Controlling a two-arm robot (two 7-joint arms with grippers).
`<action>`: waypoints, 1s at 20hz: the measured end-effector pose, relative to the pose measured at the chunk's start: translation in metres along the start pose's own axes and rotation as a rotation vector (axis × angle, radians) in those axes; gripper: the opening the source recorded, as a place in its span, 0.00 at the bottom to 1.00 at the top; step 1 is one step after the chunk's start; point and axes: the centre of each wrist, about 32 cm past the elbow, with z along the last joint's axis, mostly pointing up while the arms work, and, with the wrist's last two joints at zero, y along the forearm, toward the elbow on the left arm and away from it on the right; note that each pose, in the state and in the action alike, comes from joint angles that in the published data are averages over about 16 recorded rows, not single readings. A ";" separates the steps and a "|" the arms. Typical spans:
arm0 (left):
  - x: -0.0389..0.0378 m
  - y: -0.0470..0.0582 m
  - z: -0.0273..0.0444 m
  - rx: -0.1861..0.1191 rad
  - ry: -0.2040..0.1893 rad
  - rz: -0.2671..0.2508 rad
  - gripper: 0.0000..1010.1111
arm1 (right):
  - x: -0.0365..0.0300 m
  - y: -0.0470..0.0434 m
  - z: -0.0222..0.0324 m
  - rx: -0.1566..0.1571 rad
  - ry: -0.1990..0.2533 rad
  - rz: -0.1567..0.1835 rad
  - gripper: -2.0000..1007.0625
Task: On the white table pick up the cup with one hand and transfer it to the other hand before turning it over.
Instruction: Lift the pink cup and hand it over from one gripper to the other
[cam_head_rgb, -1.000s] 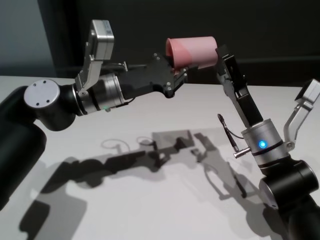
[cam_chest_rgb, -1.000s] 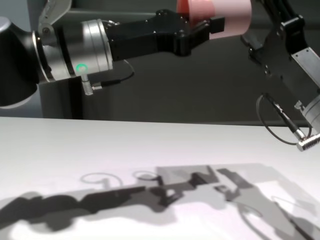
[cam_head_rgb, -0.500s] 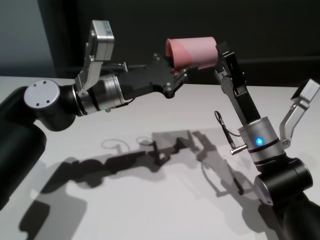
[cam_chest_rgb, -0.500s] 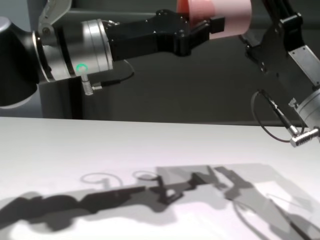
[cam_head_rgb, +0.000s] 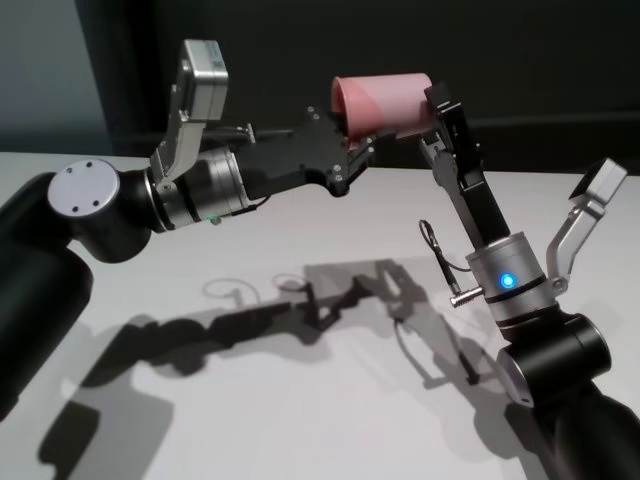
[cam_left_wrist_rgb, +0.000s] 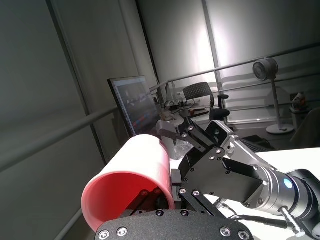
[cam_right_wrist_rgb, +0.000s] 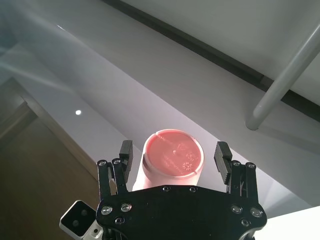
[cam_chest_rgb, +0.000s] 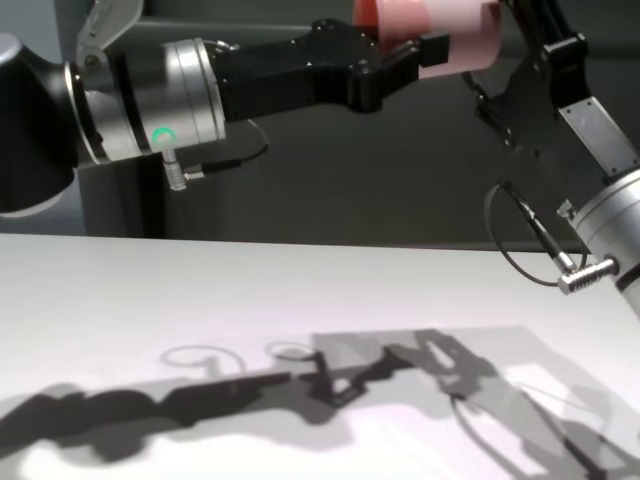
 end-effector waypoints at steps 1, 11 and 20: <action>0.0000 0.000 0.0000 0.000 0.000 0.000 0.04 | 0.0007 0.0008 -0.0007 0.000 0.003 0.002 1.00; 0.0000 0.000 0.0000 0.000 0.000 0.000 0.04 | 0.0061 0.0080 -0.0081 -0.003 0.025 0.016 1.00; 0.0000 0.000 0.0000 0.000 0.000 0.000 0.04 | 0.0081 0.0115 -0.0132 -0.009 0.032 0.021 1.00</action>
